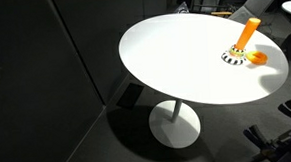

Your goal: Remove the small striped ring from the stake

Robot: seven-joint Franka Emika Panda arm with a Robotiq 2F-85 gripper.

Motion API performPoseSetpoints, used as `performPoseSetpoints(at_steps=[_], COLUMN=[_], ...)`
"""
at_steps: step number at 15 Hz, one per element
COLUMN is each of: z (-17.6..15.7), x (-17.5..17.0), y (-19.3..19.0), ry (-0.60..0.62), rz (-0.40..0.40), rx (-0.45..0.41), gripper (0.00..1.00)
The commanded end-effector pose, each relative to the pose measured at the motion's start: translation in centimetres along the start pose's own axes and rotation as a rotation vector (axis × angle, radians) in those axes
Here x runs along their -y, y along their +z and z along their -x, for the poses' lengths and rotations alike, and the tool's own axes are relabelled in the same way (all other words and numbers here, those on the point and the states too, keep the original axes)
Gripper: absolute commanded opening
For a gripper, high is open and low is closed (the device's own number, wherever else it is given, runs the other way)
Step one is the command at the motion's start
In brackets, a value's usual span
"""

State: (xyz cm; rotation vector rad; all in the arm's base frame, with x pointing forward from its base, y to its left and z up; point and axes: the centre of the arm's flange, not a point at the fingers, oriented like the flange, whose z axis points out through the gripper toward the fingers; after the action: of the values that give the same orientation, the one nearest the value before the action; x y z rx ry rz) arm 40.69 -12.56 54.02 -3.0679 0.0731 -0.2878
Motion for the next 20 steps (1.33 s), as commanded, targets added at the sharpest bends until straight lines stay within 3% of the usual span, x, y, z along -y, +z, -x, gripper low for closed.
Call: performPoseSetpoints(at_steps=[1, 12, 20], z=[-1.9, -2.7, -2.5], x=[1.5, 1.4, 1.4], y=[2.1, 14.3, 15.3], ry=[-0.003, 0.011, -0.004], rz=[-0.006, 0.058, 0.048], rx=[-0.006, -0.014, 0.017], gripper=[1.0, 1.0, 1.0])
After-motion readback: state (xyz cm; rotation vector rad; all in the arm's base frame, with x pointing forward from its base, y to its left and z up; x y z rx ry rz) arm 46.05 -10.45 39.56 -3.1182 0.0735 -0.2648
